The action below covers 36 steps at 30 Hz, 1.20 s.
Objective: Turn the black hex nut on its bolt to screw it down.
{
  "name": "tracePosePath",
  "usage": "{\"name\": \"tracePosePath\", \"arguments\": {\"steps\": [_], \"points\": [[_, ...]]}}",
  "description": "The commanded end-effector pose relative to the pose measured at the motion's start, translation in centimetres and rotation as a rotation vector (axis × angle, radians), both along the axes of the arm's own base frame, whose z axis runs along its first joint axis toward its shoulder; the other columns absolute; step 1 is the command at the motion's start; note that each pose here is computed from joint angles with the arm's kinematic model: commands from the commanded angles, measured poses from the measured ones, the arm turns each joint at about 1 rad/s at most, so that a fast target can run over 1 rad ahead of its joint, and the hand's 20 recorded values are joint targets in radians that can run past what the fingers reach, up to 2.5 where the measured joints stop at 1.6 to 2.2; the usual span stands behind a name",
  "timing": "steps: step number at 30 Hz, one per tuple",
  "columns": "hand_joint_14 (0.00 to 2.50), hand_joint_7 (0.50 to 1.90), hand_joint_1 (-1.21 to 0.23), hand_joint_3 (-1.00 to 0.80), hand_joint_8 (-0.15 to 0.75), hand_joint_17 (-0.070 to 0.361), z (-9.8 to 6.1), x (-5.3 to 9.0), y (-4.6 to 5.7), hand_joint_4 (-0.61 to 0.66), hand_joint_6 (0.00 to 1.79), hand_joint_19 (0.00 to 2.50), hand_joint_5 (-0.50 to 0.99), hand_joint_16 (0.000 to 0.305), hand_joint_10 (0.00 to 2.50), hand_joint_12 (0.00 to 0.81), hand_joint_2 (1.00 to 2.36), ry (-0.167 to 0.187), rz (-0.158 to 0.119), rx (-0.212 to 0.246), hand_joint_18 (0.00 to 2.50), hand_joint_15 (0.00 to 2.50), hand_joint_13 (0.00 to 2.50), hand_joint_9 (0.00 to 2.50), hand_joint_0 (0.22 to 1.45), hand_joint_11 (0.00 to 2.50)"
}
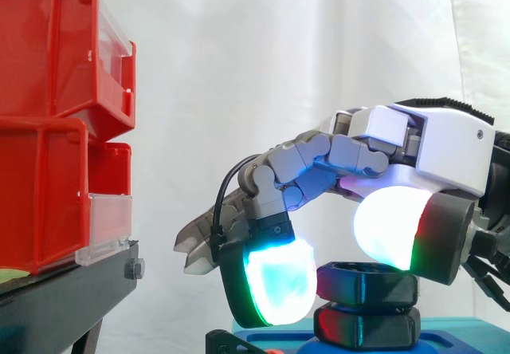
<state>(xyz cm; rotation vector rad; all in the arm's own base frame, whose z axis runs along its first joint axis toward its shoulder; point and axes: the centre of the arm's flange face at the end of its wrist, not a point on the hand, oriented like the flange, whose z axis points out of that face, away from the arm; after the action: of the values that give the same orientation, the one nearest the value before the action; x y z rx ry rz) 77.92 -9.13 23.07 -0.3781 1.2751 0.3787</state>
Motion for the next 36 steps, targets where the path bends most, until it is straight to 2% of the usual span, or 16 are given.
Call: {"name": "tracePosePath", "arguments": {"steps": [1,7,13,15,18,25,34,36], "points": [[0.01,1.26,-0.16,-0.50,0.251,0.120,0.6,0.1,-0.7,0.11,0.76,0.32,-0.03,0.053,0.00,0.310,1.00,-0.011,0.007,-0.006,0.59,0.15,0.69,0.86,0.51,0.13],[0.01,1.27,-0.16,-0.50,0.252,0.119,1.1,0.1,-1.1,0.11,0.76,0.33,-0.03,0.053,0.00,0.312,1.00,-0.016,0.029,-0.014,0.60,0.16,0.69,0.87,0.51,0.12],[0.01,1.26,-0.16,-0.50,0.255,0.119,0.7,-0.4,-2.3,0.11,0.76,0.33,-0.03,0.053,0.00,0.313,1.00,0.005,0.036,-0.022,0.60,0.16,0.69,0.87,0.51,0.12],[0.01,1.26,-0.16,-0.50,0.252,0.119,0.8,-0.4,-2.7,0.11,0.76,0.33,-0.03,0.053,0.00,0.313,1.00,0.003,0.034,-0.023,0.60,0.16,0.69,0.87,0.51,0.12],[0.01,1.26,-0.16,-0.50,0.254,0.119,0.9,-0.7,-3.7,0.11,0.76,0.32,-0.03,0.053,0.00,0.312,1.00,0.000,0.035,-0.026,0.60,0.16,0.69,0.87,0.51,0.13],[0.01,1.26,-0.16,-0.50,0.253,0.118,0.9,-1.0,-4.8,0.11,0.76,0.33,-0.03,0.053,0.01,0.311,1.00,-0.006,0.042,-0.034,0.61,0.16,0.70,0.87,0.51,0.13],[0.01,1.28,-0.15,-0.50,0.259,0.119,0.9,-1.4,-6.3,0.12,0.73,0.33,-0.03,0.053,0.00,0.316,1.00,-0.007,0.065,-0.041,0.60,0.15,0.69,0.87,0.51,0.12],[0.01,1.28,-0.15,-0.50,0.256,0.119,1.6,-1.3,-6.6,0.12,0.72,0.34,-0.03,0.053,0.00,0.316,1.00,-0.010,0.071,-0.037,0.60,0.15,0.69,0.87,0.51,0.12]]}}
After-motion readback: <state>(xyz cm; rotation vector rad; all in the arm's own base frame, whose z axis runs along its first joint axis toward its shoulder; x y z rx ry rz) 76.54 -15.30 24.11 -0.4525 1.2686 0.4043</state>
